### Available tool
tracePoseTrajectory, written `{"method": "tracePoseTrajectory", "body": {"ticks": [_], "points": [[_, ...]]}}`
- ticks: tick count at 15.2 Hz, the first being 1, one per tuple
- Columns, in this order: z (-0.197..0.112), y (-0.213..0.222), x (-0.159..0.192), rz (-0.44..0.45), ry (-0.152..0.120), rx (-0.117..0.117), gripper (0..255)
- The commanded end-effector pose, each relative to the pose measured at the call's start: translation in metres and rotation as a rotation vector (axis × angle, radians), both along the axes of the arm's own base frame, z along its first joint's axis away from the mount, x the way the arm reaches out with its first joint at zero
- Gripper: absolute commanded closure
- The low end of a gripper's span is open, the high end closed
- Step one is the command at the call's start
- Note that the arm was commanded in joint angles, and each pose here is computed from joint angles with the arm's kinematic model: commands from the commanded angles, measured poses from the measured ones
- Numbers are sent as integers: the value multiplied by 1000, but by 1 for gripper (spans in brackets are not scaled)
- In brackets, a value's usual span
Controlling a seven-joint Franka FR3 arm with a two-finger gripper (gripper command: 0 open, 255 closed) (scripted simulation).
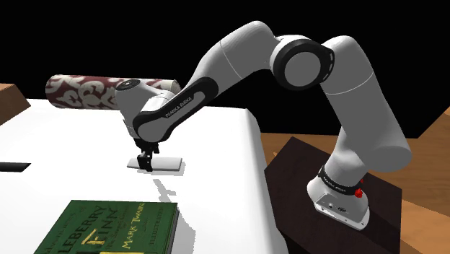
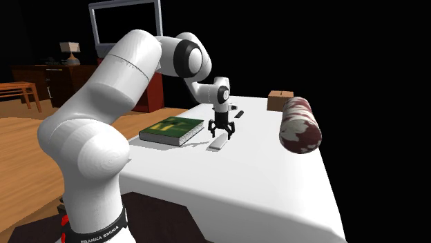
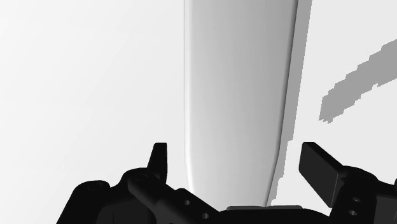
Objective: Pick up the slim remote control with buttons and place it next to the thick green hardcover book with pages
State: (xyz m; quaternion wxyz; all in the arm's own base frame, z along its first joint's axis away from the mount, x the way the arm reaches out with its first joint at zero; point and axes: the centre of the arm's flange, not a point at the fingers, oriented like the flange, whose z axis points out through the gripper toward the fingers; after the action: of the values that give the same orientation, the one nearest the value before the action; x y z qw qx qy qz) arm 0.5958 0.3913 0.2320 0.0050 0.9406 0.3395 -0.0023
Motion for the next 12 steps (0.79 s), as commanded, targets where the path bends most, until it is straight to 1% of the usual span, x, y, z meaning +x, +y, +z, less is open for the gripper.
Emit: {"method": "tracePoseTrajectory", "body": {"ticks": [1,4,12], "points": [[13,0,0,0,0,0,0],[50,1,0,0,0,0,0],[50,1,0,0,0,0,0]]}}
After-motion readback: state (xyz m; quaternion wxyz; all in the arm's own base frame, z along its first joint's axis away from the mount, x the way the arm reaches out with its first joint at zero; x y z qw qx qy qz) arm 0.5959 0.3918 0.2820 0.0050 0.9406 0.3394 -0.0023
